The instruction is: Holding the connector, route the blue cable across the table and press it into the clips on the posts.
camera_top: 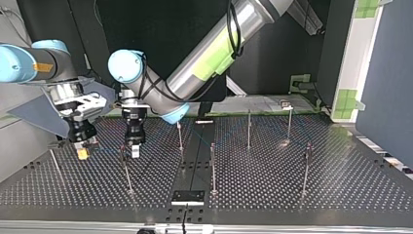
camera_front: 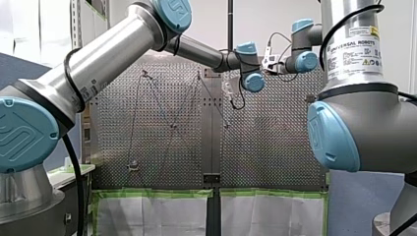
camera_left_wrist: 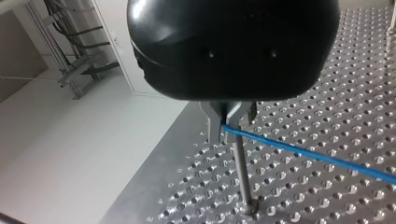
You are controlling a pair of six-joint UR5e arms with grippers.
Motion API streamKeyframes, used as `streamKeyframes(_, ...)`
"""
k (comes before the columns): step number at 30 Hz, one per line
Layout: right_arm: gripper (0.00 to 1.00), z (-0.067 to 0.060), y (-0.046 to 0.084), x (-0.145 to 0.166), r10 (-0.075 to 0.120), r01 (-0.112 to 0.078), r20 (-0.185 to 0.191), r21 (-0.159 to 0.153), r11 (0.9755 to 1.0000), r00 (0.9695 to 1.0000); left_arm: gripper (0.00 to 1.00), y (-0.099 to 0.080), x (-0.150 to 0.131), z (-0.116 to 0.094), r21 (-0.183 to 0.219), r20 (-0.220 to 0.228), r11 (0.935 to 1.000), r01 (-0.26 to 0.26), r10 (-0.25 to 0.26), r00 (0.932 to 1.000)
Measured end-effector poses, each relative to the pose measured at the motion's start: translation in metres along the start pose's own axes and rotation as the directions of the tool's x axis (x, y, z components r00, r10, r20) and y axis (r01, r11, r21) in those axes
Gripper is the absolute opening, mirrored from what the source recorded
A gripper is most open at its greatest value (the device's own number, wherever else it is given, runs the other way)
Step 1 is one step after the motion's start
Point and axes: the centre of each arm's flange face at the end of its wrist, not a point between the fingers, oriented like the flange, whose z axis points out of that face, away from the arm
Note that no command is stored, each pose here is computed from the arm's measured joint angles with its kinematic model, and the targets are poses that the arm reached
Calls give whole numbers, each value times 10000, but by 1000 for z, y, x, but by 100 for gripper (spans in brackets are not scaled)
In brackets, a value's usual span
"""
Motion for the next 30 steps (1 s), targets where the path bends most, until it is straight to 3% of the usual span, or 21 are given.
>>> streamKeyframes(7, 0, 1, 2, -1, 77, -77, -2, -27, 10000, 10000, 2, 4, 8, -1, 1, -32, 10000, -4, 4, 10000)
streamKeyframes(9, 0, 0, -8, 0, 42, -42, 36, 119, 9999, 10000, 5, 9, 9, 2, -35, -15, 10000, -34, 34, 10000)
streamKeyframes(11, 0, 0, -9, -1, 47, -47, 49, 124, 9999, 10000, 15, 11, 9, 5, -47, -25, 10000, -74, 74, 10000)
streamKeyframes(12, 0, 0, -9, 0, 43, -44, 40, 117, 9999, 10000, 15, 12, 9, 5, -65, -41, 9999, -98, 98, 9999)
streamKeyframes(13, 0, 0, -8, 0, 41, -42, 37, 105, 9999, 10000, 24, 13, 10, 5, -65, -59, 9999, -111, 110, 9999)
streamKeyframes(14, 0, 0, -8, 0, 41, -42, 38, 107, 9999, 10000, 52, 12, 10, 4, -49, -78, 9999, -110, 109, 9999)
streamKeyframes(15, 0, 0, -8, 0, 41, -42, 39, 115, 9999, 10000, 52, 11, 10, 3, -21, -108, 9999, -105, 105, 9999)
streamKeyframes(17, 0, 0, -8, 0, 43, -44, 44, 111, 9999, 10000, 93, 9, 11, -1, 11, -213, 9999, -110, 110, 9997)
streamKeyframes(18, 0, 0, -8, -1, 44, -45, 46, 113, 9999, 10000, 93, 9, 12, -3, 25, -271, 9999, -105, 106, 9996)
streamKeyframes(19, 0, 0, -8, 0, 43, -44, 43, 111, 9999, 10000, 100, 7, 13, -6, 51, -351, 10000, -83, 85, 9993)
streamKeyframes(30, 0, 0, -8, 0, 43, -44, 45, 112, 9999, 10000, 100, -3, 19, -41, -305, -1081, 9995, -13, -20, 9941)
